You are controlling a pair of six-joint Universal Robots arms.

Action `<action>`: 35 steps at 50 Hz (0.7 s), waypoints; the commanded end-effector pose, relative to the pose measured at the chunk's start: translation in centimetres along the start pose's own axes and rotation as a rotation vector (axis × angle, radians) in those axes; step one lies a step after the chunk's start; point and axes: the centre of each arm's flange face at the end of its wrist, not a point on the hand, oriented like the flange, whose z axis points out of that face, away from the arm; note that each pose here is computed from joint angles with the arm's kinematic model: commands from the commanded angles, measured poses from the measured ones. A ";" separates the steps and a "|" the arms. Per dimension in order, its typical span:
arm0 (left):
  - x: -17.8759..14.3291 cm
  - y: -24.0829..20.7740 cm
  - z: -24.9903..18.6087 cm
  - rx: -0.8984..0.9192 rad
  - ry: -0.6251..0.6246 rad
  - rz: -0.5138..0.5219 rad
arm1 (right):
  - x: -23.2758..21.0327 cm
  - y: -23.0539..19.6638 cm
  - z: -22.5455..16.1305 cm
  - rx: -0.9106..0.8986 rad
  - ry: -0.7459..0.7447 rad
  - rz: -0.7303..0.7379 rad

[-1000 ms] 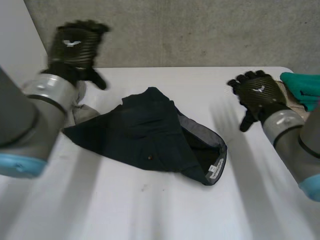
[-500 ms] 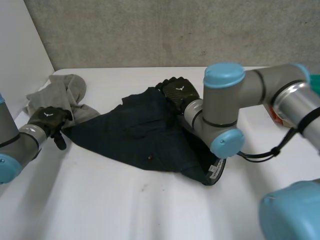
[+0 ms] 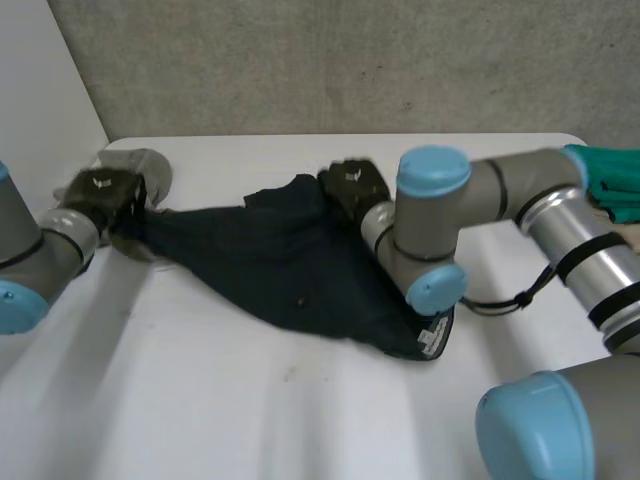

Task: Fold the laundry.

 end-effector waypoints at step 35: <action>9.3 -11.9 -5.9 0.445 0.246 -0.067 | 9.4 -11.5 -11.8 -0.222 0.145 -0.404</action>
